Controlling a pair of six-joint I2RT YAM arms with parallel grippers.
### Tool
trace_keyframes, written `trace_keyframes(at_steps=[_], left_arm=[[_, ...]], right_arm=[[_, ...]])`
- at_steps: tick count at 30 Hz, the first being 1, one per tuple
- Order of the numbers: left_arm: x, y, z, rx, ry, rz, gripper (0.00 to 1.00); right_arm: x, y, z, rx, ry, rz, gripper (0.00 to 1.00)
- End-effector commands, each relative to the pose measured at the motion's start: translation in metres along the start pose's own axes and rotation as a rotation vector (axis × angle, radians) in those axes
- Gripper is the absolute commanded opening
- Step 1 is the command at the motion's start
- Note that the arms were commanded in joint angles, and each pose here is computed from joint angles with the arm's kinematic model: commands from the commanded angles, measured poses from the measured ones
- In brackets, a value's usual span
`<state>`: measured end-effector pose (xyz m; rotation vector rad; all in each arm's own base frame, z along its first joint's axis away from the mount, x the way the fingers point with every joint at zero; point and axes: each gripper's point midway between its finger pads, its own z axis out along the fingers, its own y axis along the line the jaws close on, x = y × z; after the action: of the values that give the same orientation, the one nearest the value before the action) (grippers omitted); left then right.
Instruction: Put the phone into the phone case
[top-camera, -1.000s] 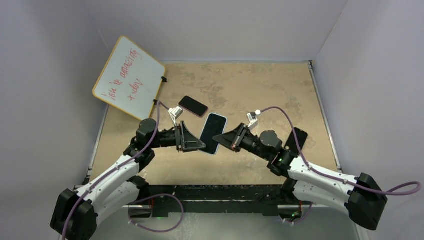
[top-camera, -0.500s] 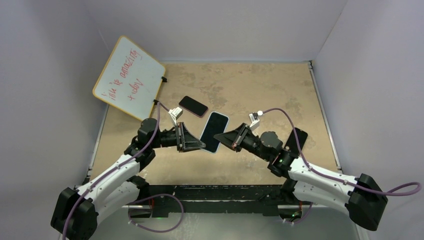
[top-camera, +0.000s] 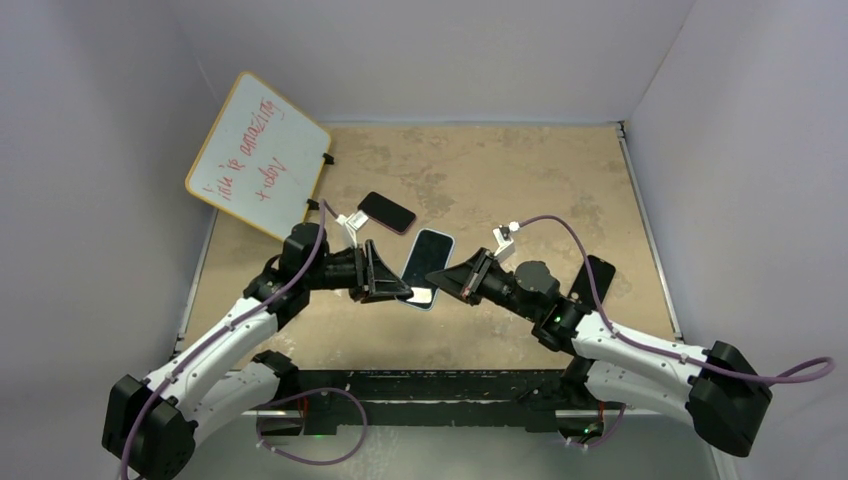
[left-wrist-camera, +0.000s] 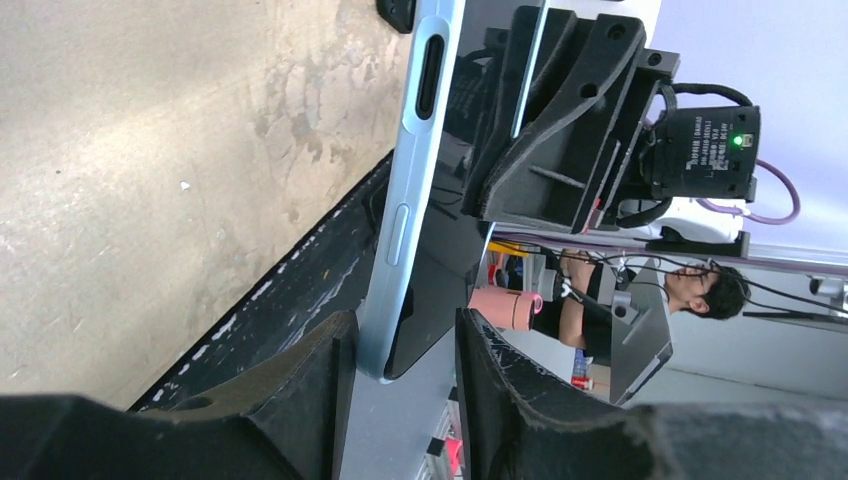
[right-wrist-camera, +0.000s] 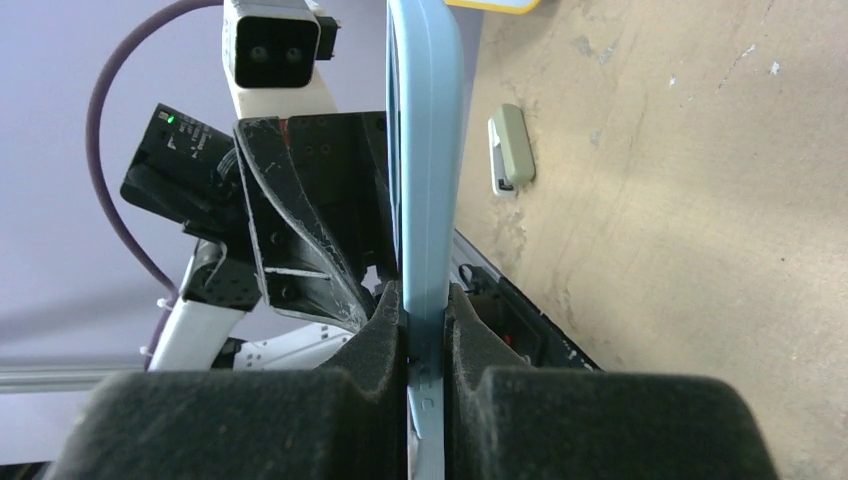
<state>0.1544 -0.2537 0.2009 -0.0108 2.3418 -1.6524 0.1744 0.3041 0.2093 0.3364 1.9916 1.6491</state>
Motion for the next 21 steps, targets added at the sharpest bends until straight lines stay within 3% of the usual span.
trace_keyframes(at_steps=[1,7,9,11,18,19,21], left_arm=[[-0.011,-0.013,-0.004,0.002,-0.051,0.058,0.42],[-0.009,-0.007,-0.002,0.003,-0.041,0.043,0.28],[-0.009,-0.007,-0.001,0.005,-0.036,0.041,0.18],[-0.009,-0.004,0.000,-0.011,-0.035,0.042,0.00],[-0.010,0.023,-0.005,-0.203,-0.008,0.050,0.00],[-0.011,0.019,-0.005,-0.189,-0.013,0.059,0.05],[-0.014,0.009,-0.006,-0.154,-0.033,0.076,0.24]], right_arm=[[-0.005,0.033,-0.003,-0.117,-0.007,-0.056,0.00],[-0.004,0.031,-0.004,-0.115,-0.003,-0.049,0.00],[-0.004,0.031,-0.003,-0.115,-0.001,-0.049,0.00],[-0.003,0.030,-0.003,-0.114,0.002,-0.052,0.00],[-0.001,0.014,0.002,-0.055,0.010,-0.078,0.00],[0.000,0.014,0.002,-0.061,0.013,-0.077,0.00],[0.001,0.017,0.002,-0.076,0.022,-0.080,0.00]])
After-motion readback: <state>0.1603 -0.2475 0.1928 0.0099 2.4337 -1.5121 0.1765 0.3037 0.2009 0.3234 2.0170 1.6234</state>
